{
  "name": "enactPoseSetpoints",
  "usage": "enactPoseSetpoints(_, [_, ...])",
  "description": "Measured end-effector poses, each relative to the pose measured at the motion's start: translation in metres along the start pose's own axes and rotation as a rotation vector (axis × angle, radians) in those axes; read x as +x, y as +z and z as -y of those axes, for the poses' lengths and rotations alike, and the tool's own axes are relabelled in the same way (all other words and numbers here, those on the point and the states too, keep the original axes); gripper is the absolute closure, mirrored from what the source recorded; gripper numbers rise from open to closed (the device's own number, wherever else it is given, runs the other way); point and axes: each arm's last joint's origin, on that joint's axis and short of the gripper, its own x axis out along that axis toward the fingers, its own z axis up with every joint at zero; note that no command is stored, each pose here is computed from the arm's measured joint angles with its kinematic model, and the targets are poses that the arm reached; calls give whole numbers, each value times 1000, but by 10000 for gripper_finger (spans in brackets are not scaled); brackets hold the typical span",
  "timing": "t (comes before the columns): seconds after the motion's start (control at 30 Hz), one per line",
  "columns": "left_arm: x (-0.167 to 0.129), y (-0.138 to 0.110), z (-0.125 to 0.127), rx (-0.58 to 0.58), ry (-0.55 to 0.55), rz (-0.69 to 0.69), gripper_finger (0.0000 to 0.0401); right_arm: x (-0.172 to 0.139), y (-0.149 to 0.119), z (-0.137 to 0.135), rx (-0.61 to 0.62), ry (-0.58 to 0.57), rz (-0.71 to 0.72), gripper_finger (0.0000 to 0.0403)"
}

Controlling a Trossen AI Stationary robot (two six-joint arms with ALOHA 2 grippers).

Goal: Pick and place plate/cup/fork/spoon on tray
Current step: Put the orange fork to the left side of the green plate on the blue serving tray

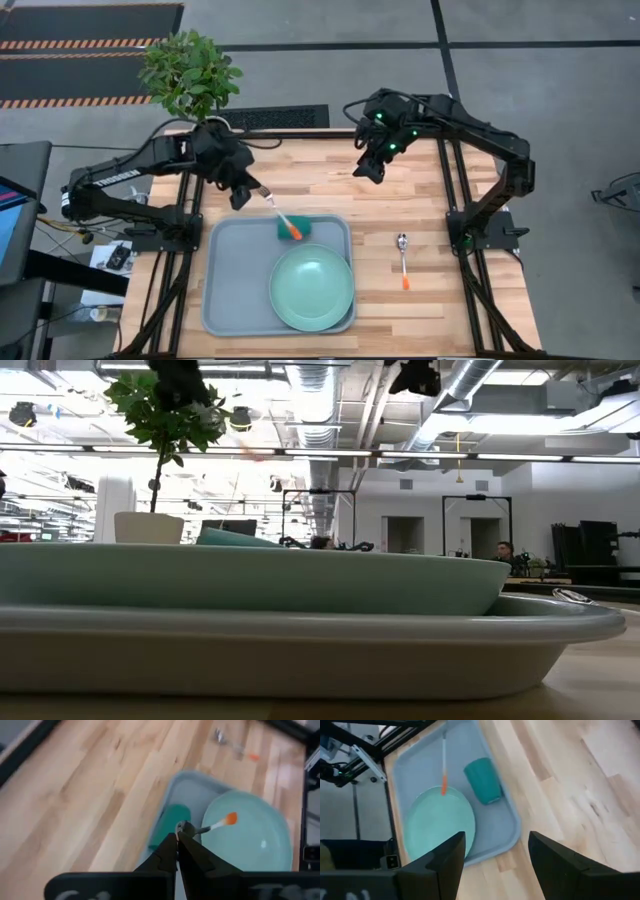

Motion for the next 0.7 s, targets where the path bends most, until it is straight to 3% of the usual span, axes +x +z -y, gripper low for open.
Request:
enactPoseSetpoints(0.17, [-6, -19, -5, -77, 85, -162, 401, 22, 3, 1, -23, -93, -19, 163])
enactPoseSetpoints(0.37, [-15, -43, 1, -122, 10, -399, 401, 57, 5, 1, -79, -92, -115, 163])
enactPoseSetpoints(0.53, [-9, -46, 15, -2, -36, -457, 401, 79, 7, 6, -77, -90, -175, 163])
enactPoseSetpoints(0.7, [22, -42, 34, 160, -88, -556, 401, 85, 5, 9, -69, -91, -216, 163])
